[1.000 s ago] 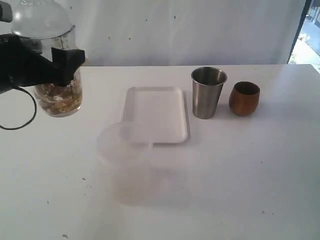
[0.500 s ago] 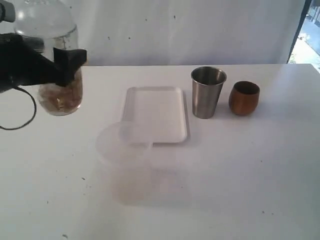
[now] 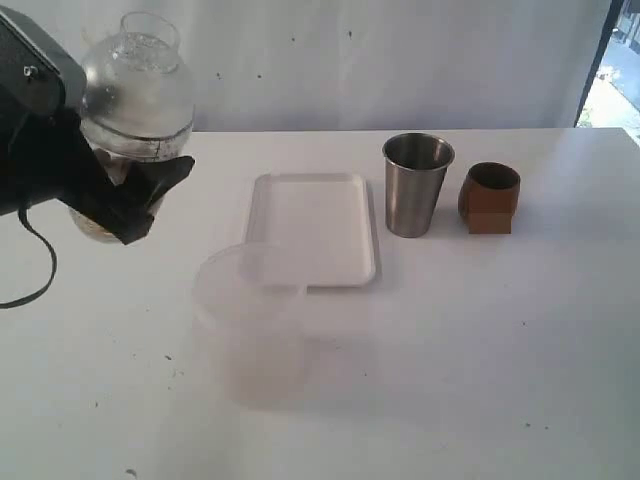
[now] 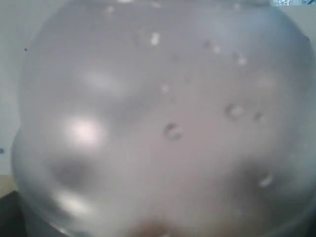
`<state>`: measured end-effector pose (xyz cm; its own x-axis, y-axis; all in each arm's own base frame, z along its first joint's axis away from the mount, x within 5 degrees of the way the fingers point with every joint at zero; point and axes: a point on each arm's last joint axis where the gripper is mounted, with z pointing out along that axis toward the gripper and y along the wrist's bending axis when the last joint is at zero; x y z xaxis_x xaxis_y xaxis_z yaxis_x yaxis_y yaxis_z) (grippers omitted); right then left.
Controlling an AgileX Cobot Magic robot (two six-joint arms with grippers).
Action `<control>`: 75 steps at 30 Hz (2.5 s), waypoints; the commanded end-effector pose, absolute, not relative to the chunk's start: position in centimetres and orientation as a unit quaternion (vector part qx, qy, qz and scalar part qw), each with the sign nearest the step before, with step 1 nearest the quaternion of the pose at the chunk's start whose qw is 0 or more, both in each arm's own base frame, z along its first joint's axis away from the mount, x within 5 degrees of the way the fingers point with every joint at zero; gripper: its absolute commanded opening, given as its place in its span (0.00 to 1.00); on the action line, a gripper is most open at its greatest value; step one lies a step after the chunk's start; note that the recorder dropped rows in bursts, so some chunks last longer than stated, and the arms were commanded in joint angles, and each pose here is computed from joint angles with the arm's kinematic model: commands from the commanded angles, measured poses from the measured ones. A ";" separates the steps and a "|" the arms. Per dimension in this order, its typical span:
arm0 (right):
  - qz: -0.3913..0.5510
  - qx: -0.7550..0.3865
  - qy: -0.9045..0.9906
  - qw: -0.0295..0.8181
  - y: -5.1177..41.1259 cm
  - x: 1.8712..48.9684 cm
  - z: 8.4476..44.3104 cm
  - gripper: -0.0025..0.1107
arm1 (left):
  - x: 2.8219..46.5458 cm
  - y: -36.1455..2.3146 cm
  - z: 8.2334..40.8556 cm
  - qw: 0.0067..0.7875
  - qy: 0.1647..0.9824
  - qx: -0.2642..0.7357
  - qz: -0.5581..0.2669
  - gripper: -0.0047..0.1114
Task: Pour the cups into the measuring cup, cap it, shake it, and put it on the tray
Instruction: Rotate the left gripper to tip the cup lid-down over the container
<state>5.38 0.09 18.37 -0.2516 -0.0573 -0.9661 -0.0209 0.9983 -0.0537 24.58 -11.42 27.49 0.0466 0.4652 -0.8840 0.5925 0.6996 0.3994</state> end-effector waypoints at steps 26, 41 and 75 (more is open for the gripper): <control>-0.013 -0.021 0.789 0.614 0.1 5.4 18.3 0.02 | 26.3 -12.5 22.9 0.570 0.484 0.643 0.167 0.04; -0.013 -0.021 0.789 0.614 0.1 5.4 18.3 0.02 | 26.3 -12.5 22.8 0.549 0.419 0.688 0.223 0.04; -0.013 -0.021 0.789 0.614 0.1 5.4 18.3 0.02 | 26.7 -12.1 23.2 0.491 0.281 0.743 0.358 0.04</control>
